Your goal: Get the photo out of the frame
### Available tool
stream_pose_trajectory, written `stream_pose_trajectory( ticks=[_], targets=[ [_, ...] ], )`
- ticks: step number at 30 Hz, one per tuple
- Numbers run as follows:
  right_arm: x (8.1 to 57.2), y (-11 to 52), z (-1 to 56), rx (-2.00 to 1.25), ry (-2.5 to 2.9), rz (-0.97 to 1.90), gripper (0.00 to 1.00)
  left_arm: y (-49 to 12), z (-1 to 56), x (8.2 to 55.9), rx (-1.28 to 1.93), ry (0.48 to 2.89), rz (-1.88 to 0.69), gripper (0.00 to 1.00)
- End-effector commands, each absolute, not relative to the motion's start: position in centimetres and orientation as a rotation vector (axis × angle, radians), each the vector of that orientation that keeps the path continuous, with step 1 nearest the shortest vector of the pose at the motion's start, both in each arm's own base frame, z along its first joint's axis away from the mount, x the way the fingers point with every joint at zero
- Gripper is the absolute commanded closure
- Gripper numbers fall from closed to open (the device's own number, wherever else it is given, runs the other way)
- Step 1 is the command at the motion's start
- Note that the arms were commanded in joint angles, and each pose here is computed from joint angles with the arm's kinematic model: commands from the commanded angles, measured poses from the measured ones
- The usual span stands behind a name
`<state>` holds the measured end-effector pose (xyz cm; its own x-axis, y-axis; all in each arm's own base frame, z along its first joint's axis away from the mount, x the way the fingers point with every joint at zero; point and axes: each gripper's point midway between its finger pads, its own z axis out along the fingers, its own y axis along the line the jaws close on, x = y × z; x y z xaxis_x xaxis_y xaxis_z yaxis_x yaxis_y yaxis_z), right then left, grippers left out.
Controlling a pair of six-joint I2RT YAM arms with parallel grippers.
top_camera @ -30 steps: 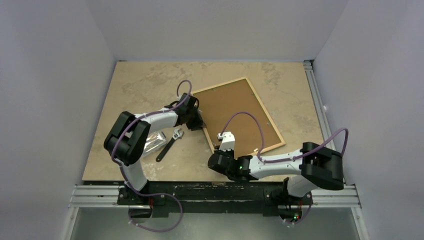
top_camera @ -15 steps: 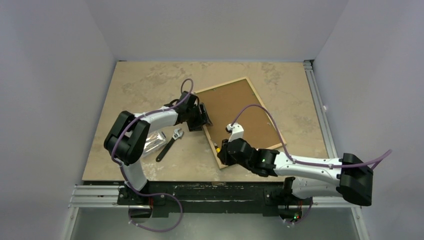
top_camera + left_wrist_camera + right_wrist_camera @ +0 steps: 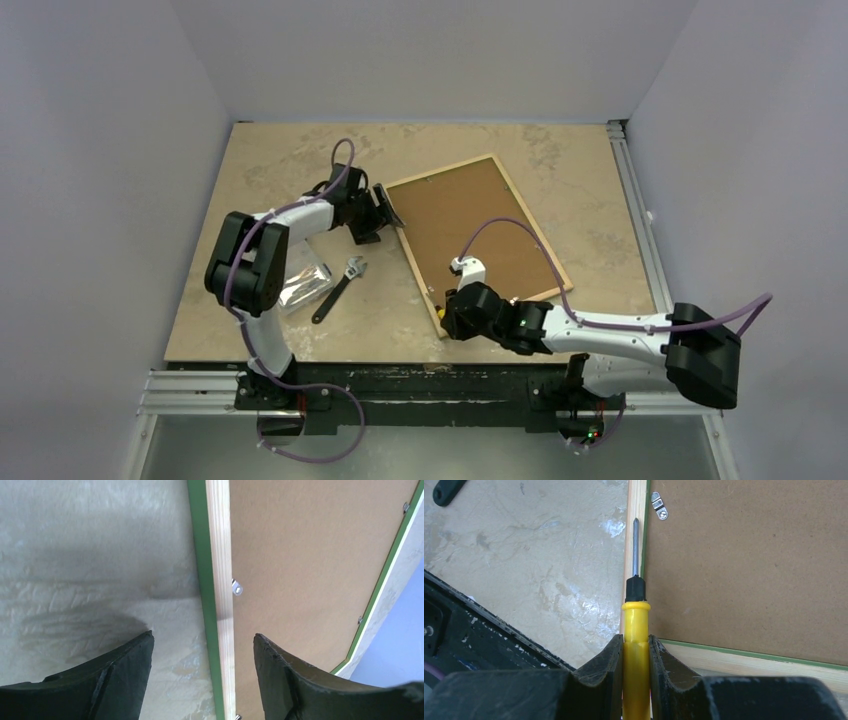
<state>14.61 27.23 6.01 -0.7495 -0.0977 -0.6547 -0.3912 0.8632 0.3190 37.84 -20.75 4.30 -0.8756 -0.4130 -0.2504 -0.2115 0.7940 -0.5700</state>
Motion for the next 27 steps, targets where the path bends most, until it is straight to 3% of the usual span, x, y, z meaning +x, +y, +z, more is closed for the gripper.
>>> stream_pose_trajectory(
  ticks=[1,4,9,20,27],
  targets=[
    [14.8,26.8,7.5,-0.317,2.342,0.626,1.0,-20.5,5.8,40.8,-0.433,2.557,-0.794,0.29],
    [15.0,26.4,7.7,-0.303,2.34,0.62,1.0,-19.4,5.9,42.6,-0.5,2.545,-0.697,0.3],
    [15.2,26.3,6.7,-0.291,2.366,0.587,1.0,-17.5,5.3,44.7,-0.624,2.551,-0.49,0.47],
    [15.0,27.7,5.3,-0.308,2.408,0.609,1.0,-17.8,3.9,46.3,-0.586,2.585,-0.405,0.46],
    [16.4,27.1,4.9,-0.208,2.41,0.497,1.0,-17.8,2.9,45.6,-0.582,2.612,-0.363,0.61]
  ],
)
